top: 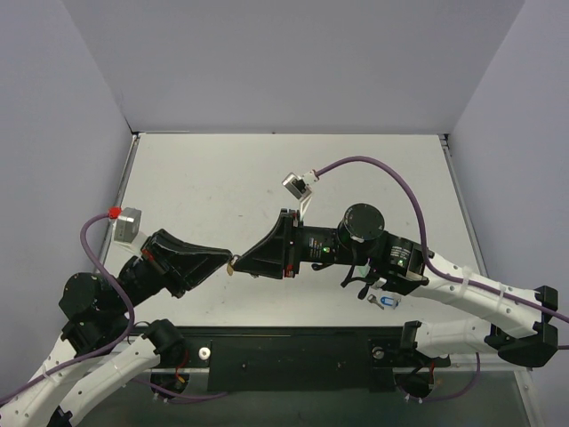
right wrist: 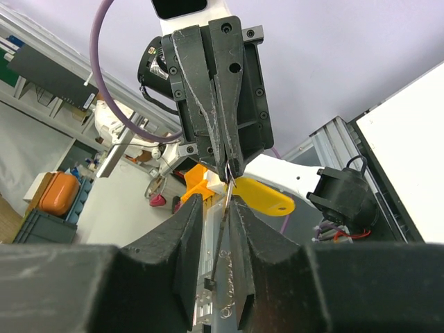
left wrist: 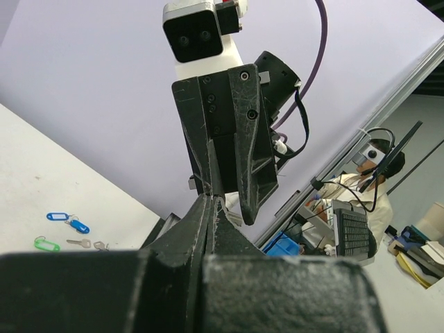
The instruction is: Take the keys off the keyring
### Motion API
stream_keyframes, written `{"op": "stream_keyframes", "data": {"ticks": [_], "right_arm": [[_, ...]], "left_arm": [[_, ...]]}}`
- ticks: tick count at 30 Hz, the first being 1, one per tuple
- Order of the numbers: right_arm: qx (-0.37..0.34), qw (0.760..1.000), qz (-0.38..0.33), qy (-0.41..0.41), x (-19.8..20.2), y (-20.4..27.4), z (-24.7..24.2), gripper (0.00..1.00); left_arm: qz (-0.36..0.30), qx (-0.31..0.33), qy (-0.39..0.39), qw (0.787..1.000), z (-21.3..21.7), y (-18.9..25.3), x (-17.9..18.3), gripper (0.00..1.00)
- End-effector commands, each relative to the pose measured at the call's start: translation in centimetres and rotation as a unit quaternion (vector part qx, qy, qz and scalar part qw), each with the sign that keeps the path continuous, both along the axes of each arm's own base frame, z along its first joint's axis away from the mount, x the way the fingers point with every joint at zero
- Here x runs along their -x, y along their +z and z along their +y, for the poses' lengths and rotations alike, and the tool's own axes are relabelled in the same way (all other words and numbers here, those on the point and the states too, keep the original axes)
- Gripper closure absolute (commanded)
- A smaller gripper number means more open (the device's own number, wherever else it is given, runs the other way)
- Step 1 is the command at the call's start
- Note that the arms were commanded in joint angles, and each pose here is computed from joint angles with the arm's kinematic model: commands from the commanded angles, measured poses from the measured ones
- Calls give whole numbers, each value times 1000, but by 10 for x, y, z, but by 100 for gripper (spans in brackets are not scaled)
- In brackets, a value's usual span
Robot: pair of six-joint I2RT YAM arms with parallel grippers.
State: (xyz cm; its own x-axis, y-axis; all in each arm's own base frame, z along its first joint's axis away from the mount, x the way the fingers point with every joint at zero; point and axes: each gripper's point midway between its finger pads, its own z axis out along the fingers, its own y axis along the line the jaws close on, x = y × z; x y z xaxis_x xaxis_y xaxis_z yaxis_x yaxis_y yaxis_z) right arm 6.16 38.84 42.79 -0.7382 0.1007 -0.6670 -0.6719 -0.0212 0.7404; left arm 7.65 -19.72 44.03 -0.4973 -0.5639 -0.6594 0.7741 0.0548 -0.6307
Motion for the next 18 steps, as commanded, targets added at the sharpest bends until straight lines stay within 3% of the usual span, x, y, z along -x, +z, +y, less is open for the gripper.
{"op": "stream_keyframes", "data": {"ticks": [1, 9, 13, 18], "right_arm": [[-50, 999, -20, 8, 7, 28, -8, 83], [-47, 999, -18, 6, 6, 27, -7, 87], [-32, 999, -16, -9, -1, 23, -5, 100], [7, 1000, -20, -22, -6, 16, -3, 100]], "left_arm": [[-17, 14, 17, 1000, 9, 15, 2, 100], [-15, 12, 15, 1000, 7, 13, 1, 100], [-19, 12, 17, 1000, 9, 13, 2, 100], [-24, 4, 18, 1000, 10, 10, 3, 100]]}}
